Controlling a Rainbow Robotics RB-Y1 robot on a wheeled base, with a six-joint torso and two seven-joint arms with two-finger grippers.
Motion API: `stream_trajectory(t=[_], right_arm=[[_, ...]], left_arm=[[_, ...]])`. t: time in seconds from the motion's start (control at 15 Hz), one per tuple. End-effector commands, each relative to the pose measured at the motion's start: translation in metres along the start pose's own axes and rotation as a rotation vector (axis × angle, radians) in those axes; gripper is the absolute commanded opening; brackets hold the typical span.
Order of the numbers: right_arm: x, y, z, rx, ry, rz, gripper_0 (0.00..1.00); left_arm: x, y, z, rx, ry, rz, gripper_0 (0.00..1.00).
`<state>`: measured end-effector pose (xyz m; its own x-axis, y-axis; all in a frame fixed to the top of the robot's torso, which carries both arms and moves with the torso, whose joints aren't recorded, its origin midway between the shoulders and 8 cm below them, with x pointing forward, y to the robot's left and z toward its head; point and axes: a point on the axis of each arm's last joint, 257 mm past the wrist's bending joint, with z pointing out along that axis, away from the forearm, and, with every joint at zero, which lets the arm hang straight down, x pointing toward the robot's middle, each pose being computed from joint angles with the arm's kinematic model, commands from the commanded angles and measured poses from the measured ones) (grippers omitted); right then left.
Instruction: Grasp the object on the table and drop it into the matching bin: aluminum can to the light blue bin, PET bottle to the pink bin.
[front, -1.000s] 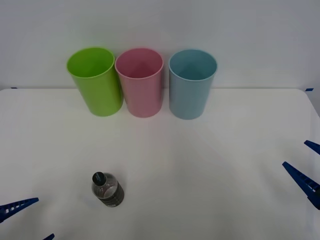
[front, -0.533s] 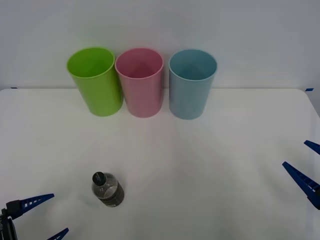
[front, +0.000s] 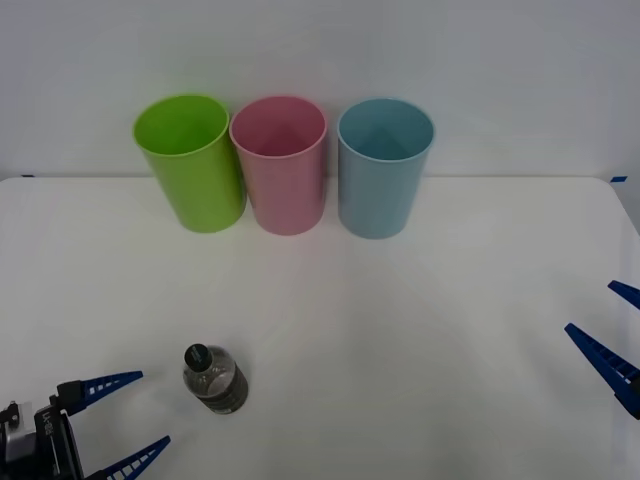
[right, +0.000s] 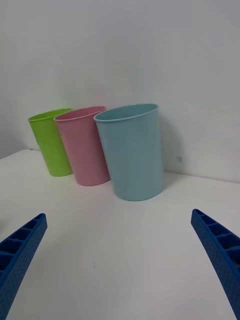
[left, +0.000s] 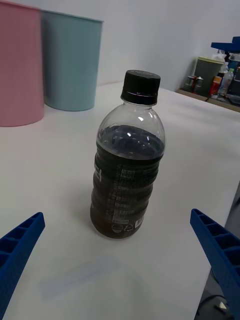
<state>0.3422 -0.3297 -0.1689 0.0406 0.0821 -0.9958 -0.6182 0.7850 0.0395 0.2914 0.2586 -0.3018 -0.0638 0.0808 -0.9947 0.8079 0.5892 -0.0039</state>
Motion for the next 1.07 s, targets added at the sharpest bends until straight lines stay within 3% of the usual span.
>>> stream_trajectory(t=[0.07, 0.47, 1.07], right_arm=[[0.000, 0.000, 0.000, 0.000, 0.000, 0.000, 1.00], [0.000, 0.000, 0.000, 0.000, 0.000, 0.000, 1.00], [0.000, 0.000, 0.000, 0.000, 0.000, 0.000, 1.00]], left_arm=[[0.001, -0.003, 0.018, 0.009, -0.012, 0.007, 1.00], [0.001, -0.005, 0.049, 0.018, -0.028, 0.022, 1.00], [0.002, -0.002, 0.081, 0.032, -0.007, 0.050, 1.00]])
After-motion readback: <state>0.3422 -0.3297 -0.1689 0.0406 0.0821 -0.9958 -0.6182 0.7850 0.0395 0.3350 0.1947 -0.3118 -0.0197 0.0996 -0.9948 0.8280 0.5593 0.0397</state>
